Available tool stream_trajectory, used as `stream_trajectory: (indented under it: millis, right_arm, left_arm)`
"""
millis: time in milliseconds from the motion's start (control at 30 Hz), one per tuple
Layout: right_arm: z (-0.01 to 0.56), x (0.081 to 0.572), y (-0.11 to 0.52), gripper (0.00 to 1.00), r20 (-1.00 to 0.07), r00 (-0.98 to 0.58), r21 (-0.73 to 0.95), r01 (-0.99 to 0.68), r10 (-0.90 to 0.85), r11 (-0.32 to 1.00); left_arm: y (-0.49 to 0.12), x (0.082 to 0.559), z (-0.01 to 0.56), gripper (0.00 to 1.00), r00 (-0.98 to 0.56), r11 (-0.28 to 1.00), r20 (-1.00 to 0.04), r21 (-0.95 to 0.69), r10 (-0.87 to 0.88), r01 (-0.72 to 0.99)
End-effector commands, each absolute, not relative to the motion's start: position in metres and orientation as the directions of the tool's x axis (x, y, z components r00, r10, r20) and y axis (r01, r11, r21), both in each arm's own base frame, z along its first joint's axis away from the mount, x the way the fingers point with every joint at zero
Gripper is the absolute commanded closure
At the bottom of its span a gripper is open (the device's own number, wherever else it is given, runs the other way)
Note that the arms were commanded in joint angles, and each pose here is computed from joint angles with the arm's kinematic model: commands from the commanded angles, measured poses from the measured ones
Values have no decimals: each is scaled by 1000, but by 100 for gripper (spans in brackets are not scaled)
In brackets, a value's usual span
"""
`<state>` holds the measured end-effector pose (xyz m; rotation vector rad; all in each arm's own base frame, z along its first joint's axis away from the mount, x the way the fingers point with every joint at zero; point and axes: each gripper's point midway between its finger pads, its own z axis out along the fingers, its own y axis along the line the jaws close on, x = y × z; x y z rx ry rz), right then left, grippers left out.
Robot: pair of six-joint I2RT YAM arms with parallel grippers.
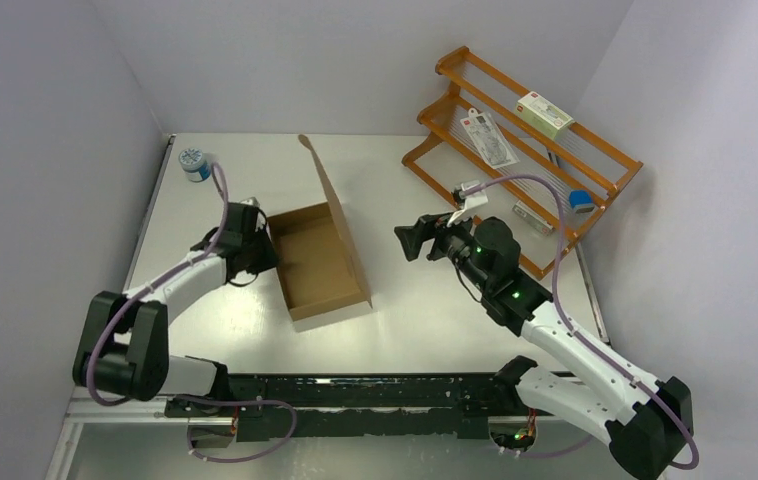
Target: Fold the paper box
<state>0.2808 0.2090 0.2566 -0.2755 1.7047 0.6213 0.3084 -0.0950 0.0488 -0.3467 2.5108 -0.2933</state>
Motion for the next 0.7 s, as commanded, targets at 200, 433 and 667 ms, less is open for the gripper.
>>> stream_trajectory:
  millis: [200,433,667]
  right_arm:
    - [250,277,212,9,-964,-231,238,-532,132,813]
    - [247,274,201,10,-963,-252,214,-497,95,841]
    - [279,272,184,10,-973,-226,143,-465,39,874]
  left_arm:
    - [-154,290,67,74,-681,710,-420,-672,-600,-211]
    - [-148,286,86,46,-660,768,-503,-614,-558,-180]
    - [-106,305,147,15,-602,954,-753,-296,-266,-52]
